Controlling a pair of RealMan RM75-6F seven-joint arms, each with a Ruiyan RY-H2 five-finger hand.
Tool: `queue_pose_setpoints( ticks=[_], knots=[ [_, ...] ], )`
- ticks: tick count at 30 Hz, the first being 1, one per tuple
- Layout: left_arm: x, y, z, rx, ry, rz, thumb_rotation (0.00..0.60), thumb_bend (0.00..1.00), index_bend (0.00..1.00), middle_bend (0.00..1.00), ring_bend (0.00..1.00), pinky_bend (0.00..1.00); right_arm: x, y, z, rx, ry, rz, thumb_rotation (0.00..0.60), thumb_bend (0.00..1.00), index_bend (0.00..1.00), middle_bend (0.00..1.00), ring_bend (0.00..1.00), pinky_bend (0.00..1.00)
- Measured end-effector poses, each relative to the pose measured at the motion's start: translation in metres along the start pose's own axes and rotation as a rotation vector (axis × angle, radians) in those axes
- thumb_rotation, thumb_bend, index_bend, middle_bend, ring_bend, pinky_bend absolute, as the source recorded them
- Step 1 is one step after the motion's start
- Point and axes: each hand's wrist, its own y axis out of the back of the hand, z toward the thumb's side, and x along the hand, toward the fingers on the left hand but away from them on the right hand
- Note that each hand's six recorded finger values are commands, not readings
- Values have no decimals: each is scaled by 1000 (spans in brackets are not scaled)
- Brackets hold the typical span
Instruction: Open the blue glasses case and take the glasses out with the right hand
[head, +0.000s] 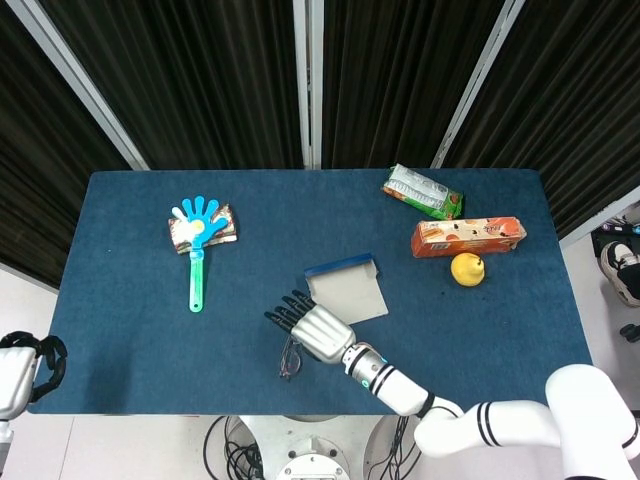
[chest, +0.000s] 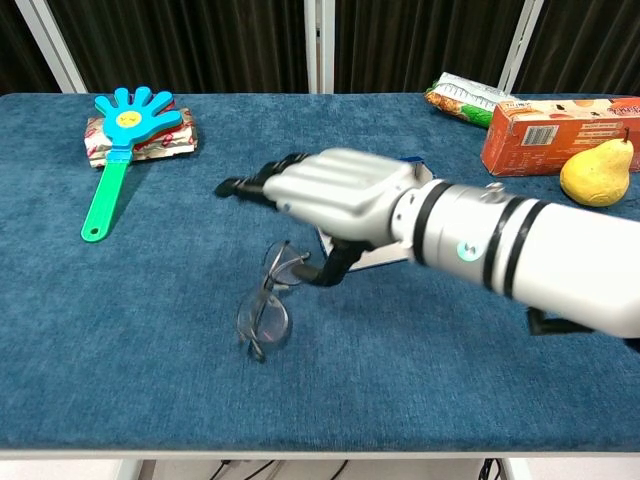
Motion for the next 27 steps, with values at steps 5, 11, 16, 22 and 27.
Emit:
queue_pose_setpoints(
  ticks=[5, 11, 16, 22, 27],
  knots=[
    [0, 0, 0, 5, 0, 0, 600, 494, 585, 639, 461, 282, 38, 23, -42, -1, -117, -74, 600, 334, 0, 93, 0, 0],
    [1, 0, 1, 15, 0, 5, 600, 494, 586, 638, 461, 281, 126, 41, -109, -4, -345, -154, 600, 335, 0, 100, 0, 0],
    [1, 1, 2, 23, 0, 12, 600, 494, 587, 638, 461, 281, 211, 46, -144, -15, -517, -202, 600, 334, 0, 100, 0, 0],
    [1, 1, 2, 31, 3, 20, 600, 494, 586, 638, 461, 281, 300, 42, -152, -74, -660, -279, 600, 336, 0, 94, 0, 0],
    [1, 1, 3, 35, 4, 26, 600, 495, 586, 638, 461, 281, 350, 34, -149, -81, -708, -311, 600, 336, 0, 85, 0, 0]
  ],
)
